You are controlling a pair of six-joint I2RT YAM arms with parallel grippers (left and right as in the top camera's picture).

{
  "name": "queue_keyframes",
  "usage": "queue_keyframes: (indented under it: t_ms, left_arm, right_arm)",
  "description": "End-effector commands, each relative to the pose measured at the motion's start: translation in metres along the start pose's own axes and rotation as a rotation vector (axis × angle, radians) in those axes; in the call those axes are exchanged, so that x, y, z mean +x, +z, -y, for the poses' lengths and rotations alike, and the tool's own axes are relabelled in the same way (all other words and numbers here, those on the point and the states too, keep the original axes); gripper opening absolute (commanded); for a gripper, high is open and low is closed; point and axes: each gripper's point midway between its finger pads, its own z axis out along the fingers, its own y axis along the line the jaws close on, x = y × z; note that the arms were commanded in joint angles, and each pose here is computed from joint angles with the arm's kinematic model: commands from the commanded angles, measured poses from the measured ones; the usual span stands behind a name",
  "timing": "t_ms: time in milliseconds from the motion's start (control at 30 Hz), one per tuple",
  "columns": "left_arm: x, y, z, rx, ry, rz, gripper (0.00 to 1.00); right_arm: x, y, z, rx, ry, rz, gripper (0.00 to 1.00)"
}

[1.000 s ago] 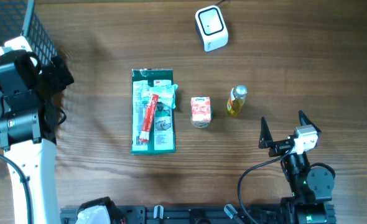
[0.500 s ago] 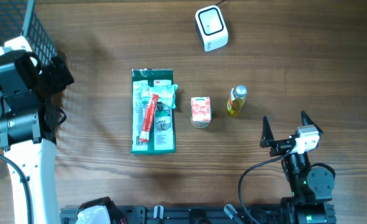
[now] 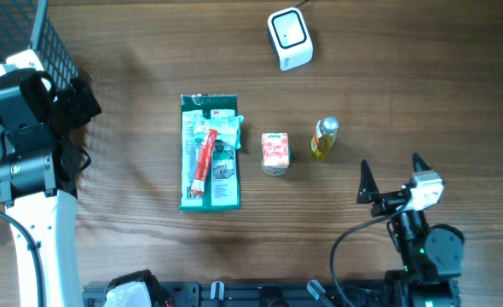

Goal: Scan the item barcode
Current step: 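Reach the right gripper to the yellow juice bottle and grasp it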

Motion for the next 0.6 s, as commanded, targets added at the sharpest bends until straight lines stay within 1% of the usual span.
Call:
queue_keyframes:
  t_ms: [0, 167, 300, 333, 367, 433, 500, 567]
  left_arm:
    - [0.045, 0.019, 0.006, 0.026, -0.015, -0.154, 1.00]
    - [0.045, 0.019, 0.006, 0.026, -0.015, -0.154, 1.00]
    - [0.045, 0.019, 0.006, 0.026, -0.015, -0.154, 1.00]
    - [0.045, 0.019, 0.006, 0.025, -0.015, -0.154, 1.00]
    - [0.045, 0.019, 0.006, 0.026, -0.015, -0.154, 1.00]
    - [0.045, 0.019, 0.006, 0.026, -0.015, -0.154, 1.00]
    - [0.045, 0.019, 0.006, 0.026, -0.015, -0.154, 1.00]
    - [0.045, 0.019, 0.006, 0.026, -0.015, -0.154, 1.00]
  right_arm:
    - [-0.065, -0.020, -0.006, -0.016, 0.016, 0.087, 1.00]
    - [-0.114, -0.049, -0.012, -0.022, 0.049, 0.022, 1.00]
    - [-0.148, -0.059, -0.032, -0.129, 0.055, -0.023, 1.00]
    - [-0.157, -0.059, -0.038, -0.158, 0.062, -0.059, 1.00]
    - [-0.161, -0.058, -0.039, -0.164, 0.091, -0.102, 1.00]
    - [-0.162, -0.050, -0.046, -0.194, 0.158, -0.242, 1.00]
    - [-0.159, -0.044, -0.053, -0.234, 0.188, -0.353, 1.00]
    - [-0.148, -0.038, -0.059, -0.259, 0.239, -0.517, 1.00]
